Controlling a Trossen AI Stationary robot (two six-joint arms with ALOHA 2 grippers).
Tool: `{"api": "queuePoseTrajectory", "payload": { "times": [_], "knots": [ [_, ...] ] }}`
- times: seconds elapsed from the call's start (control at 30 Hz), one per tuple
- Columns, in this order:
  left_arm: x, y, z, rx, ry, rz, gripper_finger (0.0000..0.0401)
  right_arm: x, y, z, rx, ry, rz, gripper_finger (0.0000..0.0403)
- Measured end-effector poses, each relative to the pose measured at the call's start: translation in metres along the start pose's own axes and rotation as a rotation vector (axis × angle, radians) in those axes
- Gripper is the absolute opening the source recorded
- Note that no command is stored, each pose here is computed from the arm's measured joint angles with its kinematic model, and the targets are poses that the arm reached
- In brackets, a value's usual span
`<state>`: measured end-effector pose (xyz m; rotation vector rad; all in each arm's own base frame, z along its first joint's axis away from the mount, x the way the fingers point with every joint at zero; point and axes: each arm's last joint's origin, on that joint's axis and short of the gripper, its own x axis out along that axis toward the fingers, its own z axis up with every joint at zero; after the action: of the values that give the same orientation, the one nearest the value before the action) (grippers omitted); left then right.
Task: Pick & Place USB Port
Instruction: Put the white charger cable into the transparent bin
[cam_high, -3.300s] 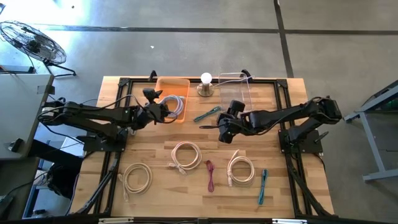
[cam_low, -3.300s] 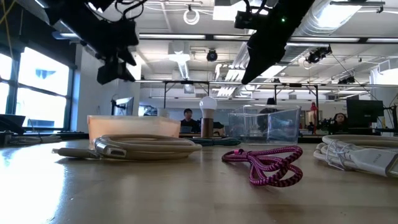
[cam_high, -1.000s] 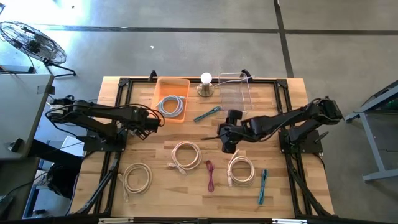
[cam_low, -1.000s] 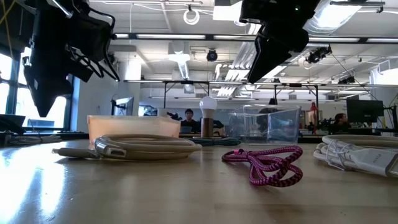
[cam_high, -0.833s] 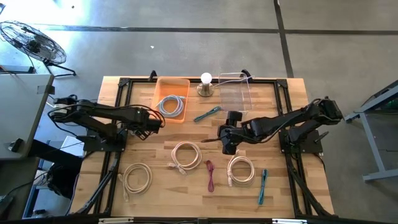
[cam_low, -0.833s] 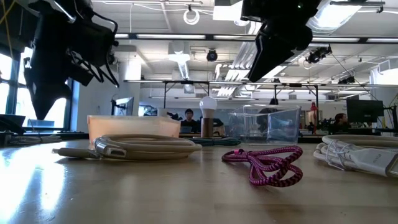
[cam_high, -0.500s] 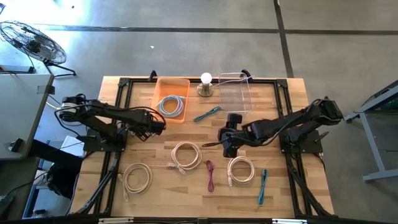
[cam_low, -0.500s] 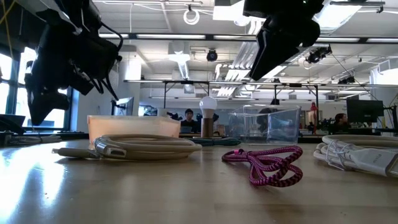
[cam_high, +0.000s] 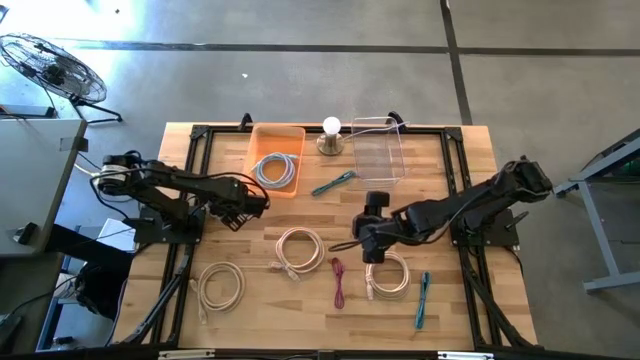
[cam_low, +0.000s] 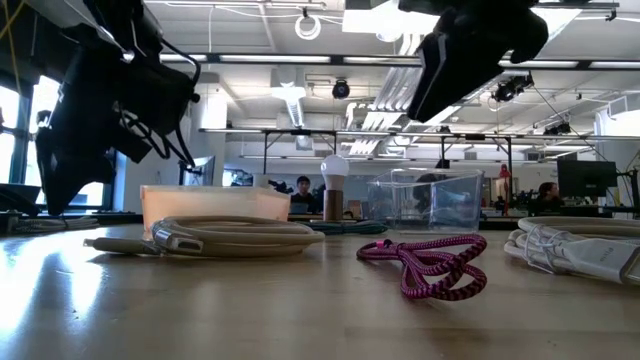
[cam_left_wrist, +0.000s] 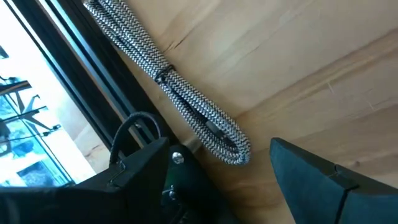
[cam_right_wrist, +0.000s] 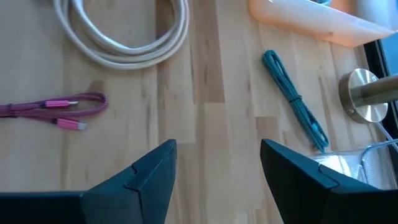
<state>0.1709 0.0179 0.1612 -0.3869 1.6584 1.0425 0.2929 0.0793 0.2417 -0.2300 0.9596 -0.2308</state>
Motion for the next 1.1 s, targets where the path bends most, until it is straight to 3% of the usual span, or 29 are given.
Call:
{"api": "queuePoseTrajectory", "payload": {
  "times": [0.3,0.77,0.9,1.1],
  "knots": [
    [0.0,0.0,0.0,-0.009,-0.001,-0.002,0.0271,-0.007,0.013,-0.003,0.0,-0.003,0.025,0.0225],
    [0.0,0.002,-0.001,0.051,0.005,0.023,0.0188,-0.014,0.026,-0.006,-0.03,-0.018,0.051,0.0225],
    [0.0,0.003,-0.001,0.099,-0.002,0.041,0.0151,-0.014,0.026,-0.006,-0.03,-0.018,0.049,0.0225],
    [-0.001,0.007,-0.001,0.182,-0.033,0.114,0.0054,-0.014,0.025,-0.006,-0.031,-0.027,0.015,0.0225]
  ]
}}
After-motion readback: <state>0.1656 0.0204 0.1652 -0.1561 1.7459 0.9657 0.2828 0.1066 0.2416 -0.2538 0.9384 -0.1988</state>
